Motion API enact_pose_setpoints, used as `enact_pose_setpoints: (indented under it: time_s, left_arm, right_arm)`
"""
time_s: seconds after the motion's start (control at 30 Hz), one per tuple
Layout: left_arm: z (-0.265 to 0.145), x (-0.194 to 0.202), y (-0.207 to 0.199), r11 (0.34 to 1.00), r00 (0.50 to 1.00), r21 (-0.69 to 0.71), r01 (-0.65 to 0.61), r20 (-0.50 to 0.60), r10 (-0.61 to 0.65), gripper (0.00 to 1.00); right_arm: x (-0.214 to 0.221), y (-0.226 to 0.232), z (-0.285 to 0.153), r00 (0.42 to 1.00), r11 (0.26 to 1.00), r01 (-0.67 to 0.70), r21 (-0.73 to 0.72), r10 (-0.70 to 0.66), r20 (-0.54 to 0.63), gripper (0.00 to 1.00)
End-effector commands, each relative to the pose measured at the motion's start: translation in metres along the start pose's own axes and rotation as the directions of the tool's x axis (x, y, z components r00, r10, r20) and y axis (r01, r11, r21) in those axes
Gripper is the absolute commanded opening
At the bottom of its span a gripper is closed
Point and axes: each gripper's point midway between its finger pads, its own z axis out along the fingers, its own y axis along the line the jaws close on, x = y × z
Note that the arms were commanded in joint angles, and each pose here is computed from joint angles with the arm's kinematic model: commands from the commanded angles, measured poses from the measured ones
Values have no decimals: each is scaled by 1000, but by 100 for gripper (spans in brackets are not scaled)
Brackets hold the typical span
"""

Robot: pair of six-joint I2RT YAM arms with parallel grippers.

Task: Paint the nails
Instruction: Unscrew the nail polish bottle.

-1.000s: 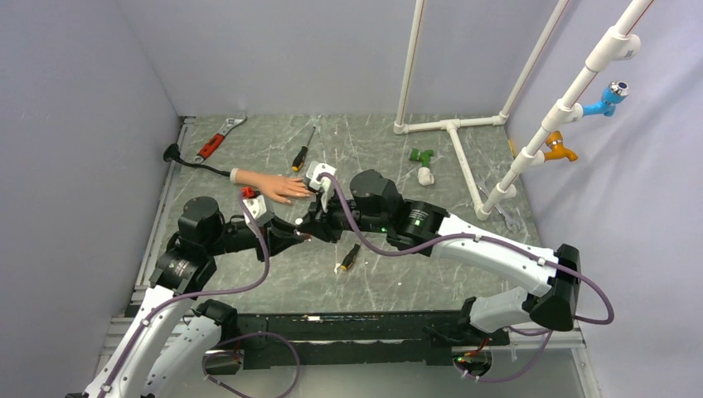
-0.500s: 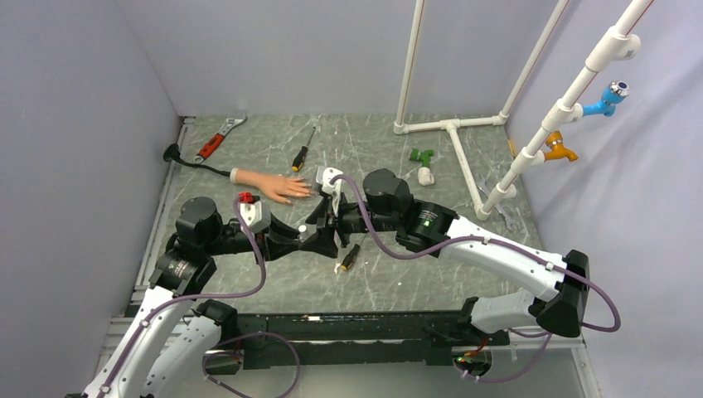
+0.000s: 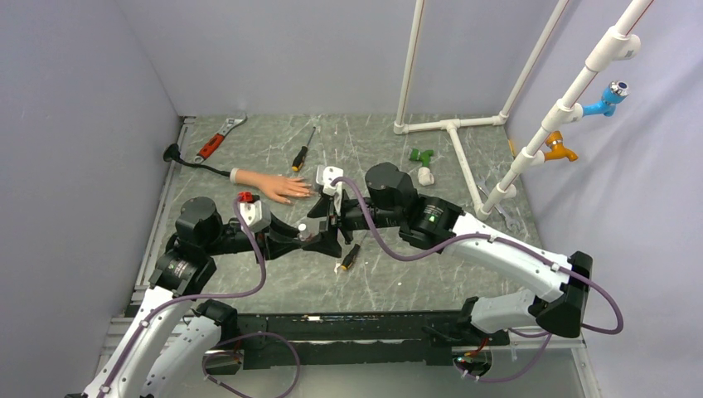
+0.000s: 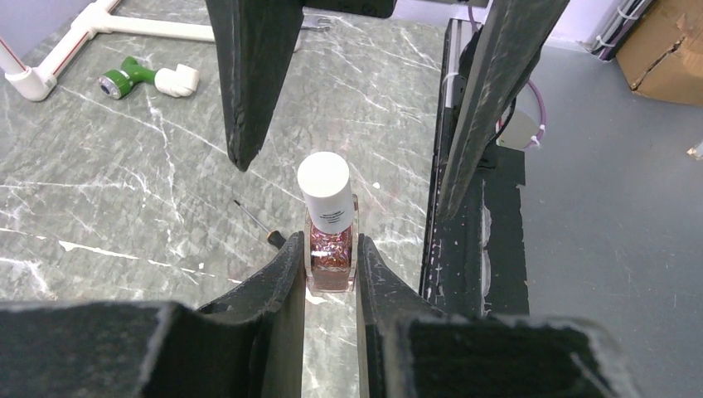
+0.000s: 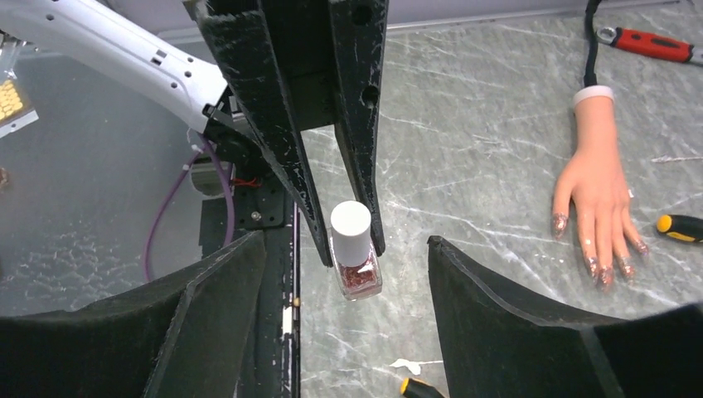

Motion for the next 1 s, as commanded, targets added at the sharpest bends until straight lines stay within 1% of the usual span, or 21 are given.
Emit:
enact_pose_setpoints:
  time_s: [0.0, 0.1, 0.23, 0.4, 0.57, 0.8, 0.97]
  left_arm:
    - [-1, -22, 7, 997, 997, -46, -62, 40, 64, 0]
    - [0, -21, 7, 998, 998, -36, -56, 38, 58, 0]
    - [0, -21, 6, 998, 998, -34, -55, 39, 57, 0]
    - [0, -21, 6, 998, 998, -32, -55, 38, 56, 0]
    - [-1, -21, 6, 998, 998, -35, -56, 39, 58, 0]
    - [-1, -22, 5, 998, 997, -30, -57, 40, 58, 0]
    - [-1, -22, 4, 998, 997, -27, -59, 43, 60, 0]
  right_arm:
    - [-31, 3, -7, 995, 997, 72, -23, -70, 67, 72]
    - [-34, 6, -4, 994, 996, 76, -47, -72, 85, 70]
    - [-35, 6, 2, 994, 995, 80, -63, -75, 76, 65]
    - [-36, 2, 6, 995, 995, 79, -60, -75, 72, 62]
    - [-34, 0, 8, 995, 995, 81, -52, -77, 61, 48]
    - [-29, -1, 8, 997, 996, 75, -51, -73, 40, 18]
    - [-25, -1, 6, 997, 996, 77, -46, -76, 33, 6]
